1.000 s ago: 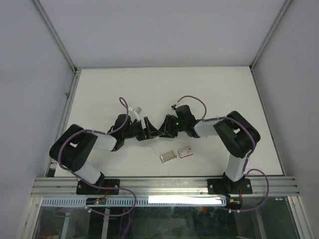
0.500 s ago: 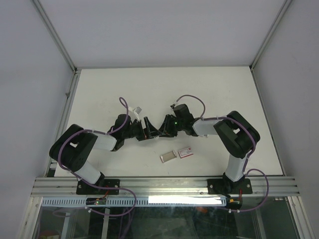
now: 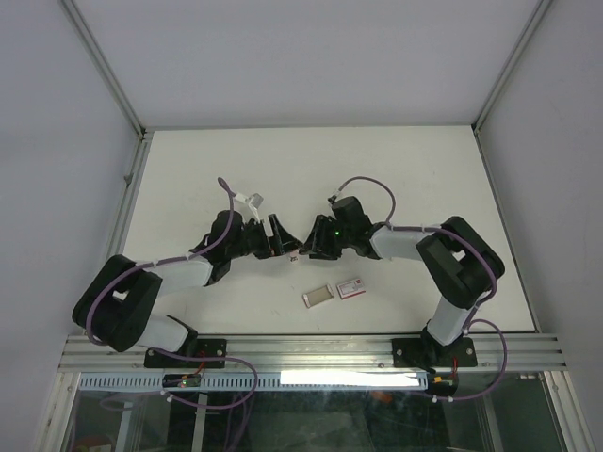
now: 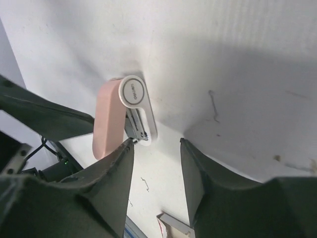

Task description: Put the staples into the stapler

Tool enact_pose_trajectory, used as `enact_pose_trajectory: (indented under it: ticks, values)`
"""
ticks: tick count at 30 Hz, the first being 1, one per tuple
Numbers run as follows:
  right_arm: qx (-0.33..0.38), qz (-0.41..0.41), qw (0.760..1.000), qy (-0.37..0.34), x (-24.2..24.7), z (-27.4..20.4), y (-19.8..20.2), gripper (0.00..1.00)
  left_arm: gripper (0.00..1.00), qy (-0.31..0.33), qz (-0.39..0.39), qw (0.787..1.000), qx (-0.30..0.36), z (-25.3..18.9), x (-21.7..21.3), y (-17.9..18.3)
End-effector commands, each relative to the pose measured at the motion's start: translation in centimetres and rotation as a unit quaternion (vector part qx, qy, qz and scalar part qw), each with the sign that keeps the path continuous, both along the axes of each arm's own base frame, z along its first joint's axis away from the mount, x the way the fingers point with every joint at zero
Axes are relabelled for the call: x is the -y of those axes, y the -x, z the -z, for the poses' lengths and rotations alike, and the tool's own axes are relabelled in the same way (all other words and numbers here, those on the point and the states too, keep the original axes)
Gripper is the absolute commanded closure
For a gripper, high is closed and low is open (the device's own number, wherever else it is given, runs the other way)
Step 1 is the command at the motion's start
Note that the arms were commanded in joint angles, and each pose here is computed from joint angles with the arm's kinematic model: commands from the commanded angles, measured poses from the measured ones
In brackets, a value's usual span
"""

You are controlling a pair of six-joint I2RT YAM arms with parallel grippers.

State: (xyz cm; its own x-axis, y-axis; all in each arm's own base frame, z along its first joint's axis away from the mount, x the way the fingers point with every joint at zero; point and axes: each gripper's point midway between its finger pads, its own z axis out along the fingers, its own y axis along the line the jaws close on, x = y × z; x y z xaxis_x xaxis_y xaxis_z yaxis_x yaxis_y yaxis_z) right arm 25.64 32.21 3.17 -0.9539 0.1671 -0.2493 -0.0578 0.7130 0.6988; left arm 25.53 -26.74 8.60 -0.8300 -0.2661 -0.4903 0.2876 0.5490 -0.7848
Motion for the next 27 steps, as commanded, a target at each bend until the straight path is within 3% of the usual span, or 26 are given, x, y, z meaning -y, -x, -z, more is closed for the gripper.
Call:
enact_pose_trajectory:
  ticks: [1, 15, 21, 27]
  values:
    - [0.037, 0.013, 0.999, 0.017, 1.7, -1.6, -0.7, 0.54, 0.12, -0.03, -0.031, 0.997, 0.069, -2.9, -0.8, -2.3]
    - [0.049, 0.028, 0.998, 0.01, 3.3, -2.1, -0.3, 0.54, 0.21, -0.139, -0.04, 0.988, 0.047, 1.8, -2.1, -4.1]
    - [0.068, 0.024, 0.997, 0.012, 3.3, -2.6, -0.4, 0.55, 0.35, -0.178, -0.028, 0.983, 0.022, 4.6, -2.1, -3.3]
    - [0.105, 0.01, 0.994, 0.026, 3.2, -3.5, -0.5, 0.55, 0.51, -0.262, -0.035, 0.964, -0.001, 7.5, -3.1, -2.0]
